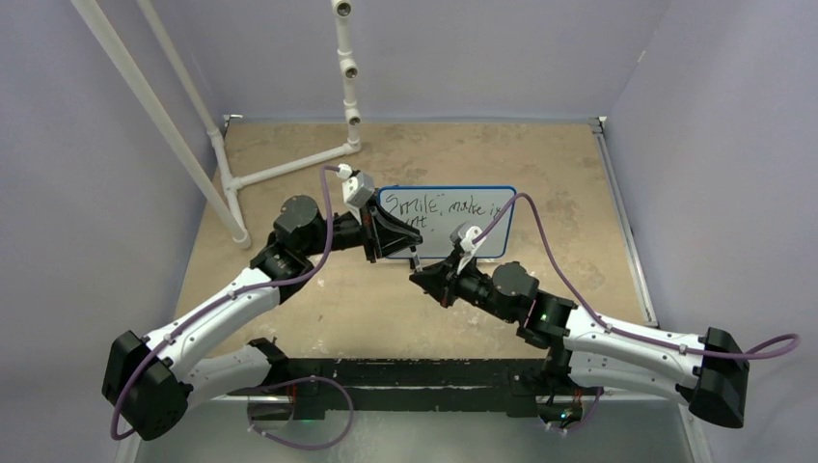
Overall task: Write a sentence on the whiteboard
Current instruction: Close the whiteboard marker at the center of the board.
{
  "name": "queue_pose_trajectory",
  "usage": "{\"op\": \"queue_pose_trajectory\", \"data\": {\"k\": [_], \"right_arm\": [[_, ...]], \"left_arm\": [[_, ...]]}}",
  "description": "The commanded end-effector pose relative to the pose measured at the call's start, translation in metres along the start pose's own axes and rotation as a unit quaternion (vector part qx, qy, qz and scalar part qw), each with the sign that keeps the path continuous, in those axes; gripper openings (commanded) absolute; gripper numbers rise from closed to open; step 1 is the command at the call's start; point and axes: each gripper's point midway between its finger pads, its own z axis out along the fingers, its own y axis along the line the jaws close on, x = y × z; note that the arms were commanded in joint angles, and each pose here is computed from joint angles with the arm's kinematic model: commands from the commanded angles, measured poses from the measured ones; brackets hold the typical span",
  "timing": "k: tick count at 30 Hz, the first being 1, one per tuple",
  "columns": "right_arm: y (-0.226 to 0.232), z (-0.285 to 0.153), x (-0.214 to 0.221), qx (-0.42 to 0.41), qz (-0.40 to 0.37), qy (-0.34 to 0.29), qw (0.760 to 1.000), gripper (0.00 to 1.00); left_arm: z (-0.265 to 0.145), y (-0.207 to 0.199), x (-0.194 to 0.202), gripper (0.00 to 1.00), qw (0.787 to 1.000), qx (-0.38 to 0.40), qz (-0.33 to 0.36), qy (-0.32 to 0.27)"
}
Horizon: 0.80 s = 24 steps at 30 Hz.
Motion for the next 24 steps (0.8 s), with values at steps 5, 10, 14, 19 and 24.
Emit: {"op": "queue_pose_trajectory", "data": {"k": [5,10,14,19,24], "right_arm": [[0.008,-0.025,-0.144,0.009,0.072,-0.255,0.964,0.0],[0.007,-0.029,-0.15,0.01,0.077,-0.275,0.958,0.0],[0.007,-0.031,-0.155,0.008,0.079,-0.288,0.954,0.0],[0.007,-0.035,-0.16,0.007,0.08,-0.302,0.95,0.0],[0.007,-0.041,-0.166,0.005,0.077,-0.317,0.945,0.0]], "left_arm": [[-0.015,-0.01,0.088,0.0,0.989,0.025,-0.088,0.119],[-0.015,-0.015,0.095,0.0,0.987,0.03,-0.098,0.122],[-0.015,-0.018,0.096,0.0,0.987,0.03,-0.103,0.118],[-0.015,-0.02,0.101,0.0,0.986,0.03,-0.11,0.122],[-0.017,-0.021,0.109,0.0,0.984,0.028,-0.12,0.132]]}}
